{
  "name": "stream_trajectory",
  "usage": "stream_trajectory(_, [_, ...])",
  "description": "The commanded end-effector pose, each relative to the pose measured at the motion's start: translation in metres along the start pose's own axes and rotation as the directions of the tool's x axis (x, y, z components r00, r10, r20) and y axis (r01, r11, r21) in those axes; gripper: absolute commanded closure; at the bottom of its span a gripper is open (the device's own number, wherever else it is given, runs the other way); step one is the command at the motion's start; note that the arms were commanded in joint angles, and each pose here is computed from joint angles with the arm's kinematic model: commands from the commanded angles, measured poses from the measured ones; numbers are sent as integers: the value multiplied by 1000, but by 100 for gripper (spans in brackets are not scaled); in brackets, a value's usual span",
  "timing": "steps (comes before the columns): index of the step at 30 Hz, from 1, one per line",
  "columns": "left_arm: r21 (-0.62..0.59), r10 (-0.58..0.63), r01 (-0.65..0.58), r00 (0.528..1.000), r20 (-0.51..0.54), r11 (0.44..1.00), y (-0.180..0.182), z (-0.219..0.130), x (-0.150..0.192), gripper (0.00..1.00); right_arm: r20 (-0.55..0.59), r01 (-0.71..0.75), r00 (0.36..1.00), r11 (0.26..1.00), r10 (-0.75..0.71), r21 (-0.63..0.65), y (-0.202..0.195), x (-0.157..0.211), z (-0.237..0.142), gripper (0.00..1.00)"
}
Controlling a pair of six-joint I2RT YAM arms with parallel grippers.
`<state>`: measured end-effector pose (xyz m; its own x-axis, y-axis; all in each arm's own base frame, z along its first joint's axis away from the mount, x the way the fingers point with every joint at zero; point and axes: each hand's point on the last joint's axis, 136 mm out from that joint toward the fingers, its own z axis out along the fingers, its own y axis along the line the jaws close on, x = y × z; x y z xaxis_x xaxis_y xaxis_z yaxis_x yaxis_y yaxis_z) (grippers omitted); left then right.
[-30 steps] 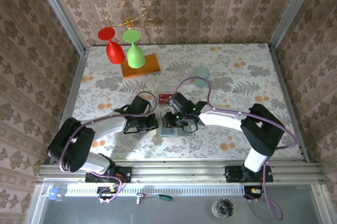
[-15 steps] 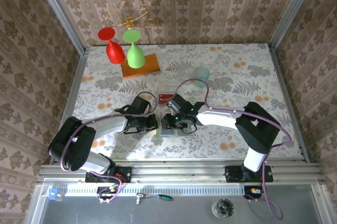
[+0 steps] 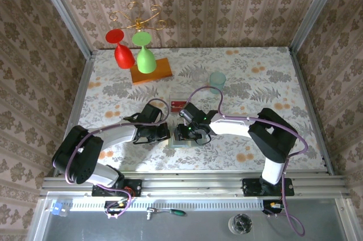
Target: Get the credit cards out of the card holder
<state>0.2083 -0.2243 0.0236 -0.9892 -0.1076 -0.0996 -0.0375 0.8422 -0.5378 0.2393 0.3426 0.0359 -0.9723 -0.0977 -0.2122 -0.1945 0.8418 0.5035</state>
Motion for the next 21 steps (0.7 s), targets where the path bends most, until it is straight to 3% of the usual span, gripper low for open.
stream_trajectory(1, [-38,-9,8,1000,-26,999,11,2,8,93,-16,-19,1000,999,20,31,-2,2,0,61])
stream_trajectory(10, [-38,-6,5,1000,-25,999,11,1,8,93,3,-20,1000,994,20,108,-17,5,-10,61])
stream_trajectory(21, [-35,-3,2,1000,-18,999,8,-1,6,93,23,-34,999,995,32,95,-17,4,-12,61])
